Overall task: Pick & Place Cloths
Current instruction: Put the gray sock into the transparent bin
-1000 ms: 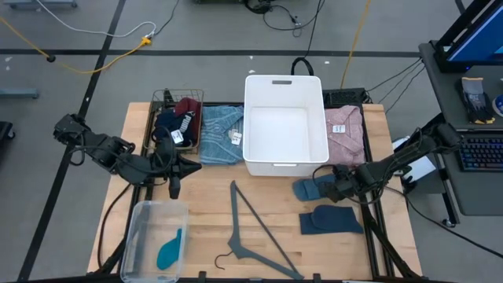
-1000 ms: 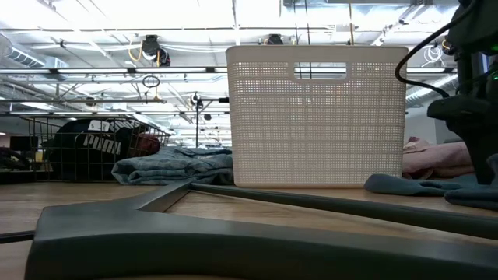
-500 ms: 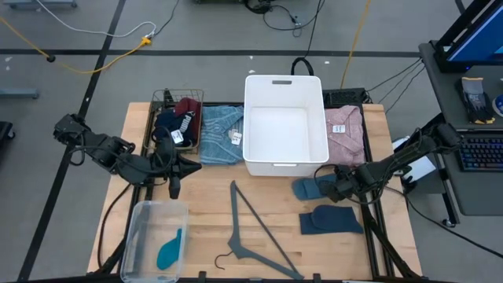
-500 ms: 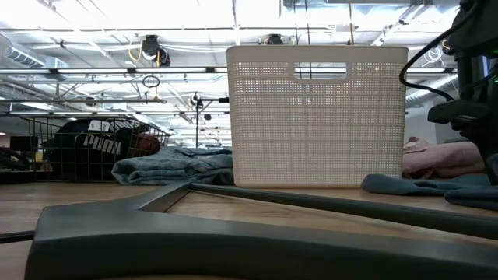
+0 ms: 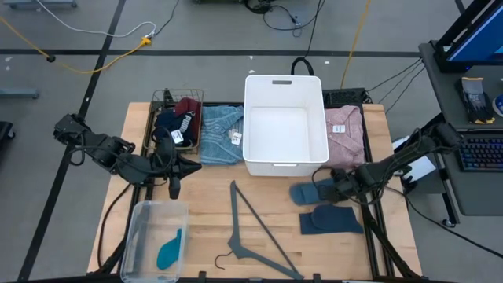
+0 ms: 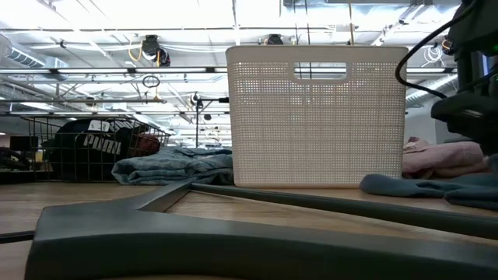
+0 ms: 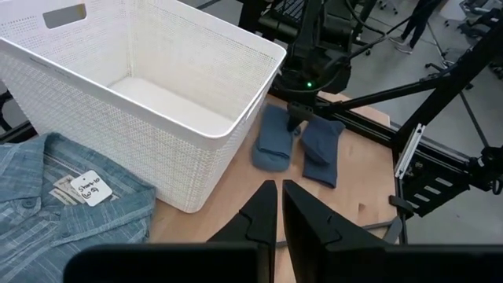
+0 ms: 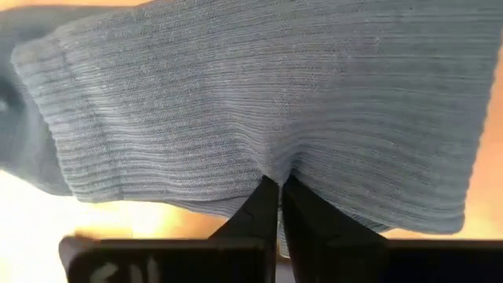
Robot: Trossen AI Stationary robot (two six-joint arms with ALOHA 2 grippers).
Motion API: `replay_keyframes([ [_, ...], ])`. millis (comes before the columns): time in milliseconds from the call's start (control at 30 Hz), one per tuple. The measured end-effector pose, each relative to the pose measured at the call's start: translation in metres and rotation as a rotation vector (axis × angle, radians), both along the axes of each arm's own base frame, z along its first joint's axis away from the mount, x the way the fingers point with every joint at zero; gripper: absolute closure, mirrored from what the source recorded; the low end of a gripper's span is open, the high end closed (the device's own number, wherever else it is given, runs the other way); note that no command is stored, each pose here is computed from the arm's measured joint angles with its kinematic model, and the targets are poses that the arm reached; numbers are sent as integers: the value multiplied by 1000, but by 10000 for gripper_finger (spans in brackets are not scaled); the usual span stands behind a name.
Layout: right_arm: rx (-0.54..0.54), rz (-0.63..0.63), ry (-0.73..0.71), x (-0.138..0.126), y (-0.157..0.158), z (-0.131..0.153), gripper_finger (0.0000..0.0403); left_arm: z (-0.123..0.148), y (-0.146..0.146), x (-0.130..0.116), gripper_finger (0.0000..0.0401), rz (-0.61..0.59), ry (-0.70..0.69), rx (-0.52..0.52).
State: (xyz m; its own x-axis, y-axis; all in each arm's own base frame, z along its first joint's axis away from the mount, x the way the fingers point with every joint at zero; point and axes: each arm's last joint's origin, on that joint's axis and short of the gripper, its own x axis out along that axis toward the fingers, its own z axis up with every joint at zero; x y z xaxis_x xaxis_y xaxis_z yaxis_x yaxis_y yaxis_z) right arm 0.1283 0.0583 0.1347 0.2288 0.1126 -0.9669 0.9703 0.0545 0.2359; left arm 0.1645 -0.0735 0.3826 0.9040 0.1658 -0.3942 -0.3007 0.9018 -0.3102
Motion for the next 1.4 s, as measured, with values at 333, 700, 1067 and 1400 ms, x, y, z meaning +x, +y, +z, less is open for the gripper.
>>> replay_keyframes([
  [333, -43, 92, -86, 6, 10, 11, 402, 0, 0, 0, 377, -3, 1, 6],
  [700, -98, 205, -264, 27, 19, 47, 402, 0, 0, 0, 377, -2, 1, 5],
  [1067, -128, 313, -728, 59, 34, 86, 403, 1, 0, 1, 377, -3, -15, -5],
  [1400, -227, 328, -1125, 76, 36, 121, 403, 7, -3, 6, 377, -20, -77, 1],
])
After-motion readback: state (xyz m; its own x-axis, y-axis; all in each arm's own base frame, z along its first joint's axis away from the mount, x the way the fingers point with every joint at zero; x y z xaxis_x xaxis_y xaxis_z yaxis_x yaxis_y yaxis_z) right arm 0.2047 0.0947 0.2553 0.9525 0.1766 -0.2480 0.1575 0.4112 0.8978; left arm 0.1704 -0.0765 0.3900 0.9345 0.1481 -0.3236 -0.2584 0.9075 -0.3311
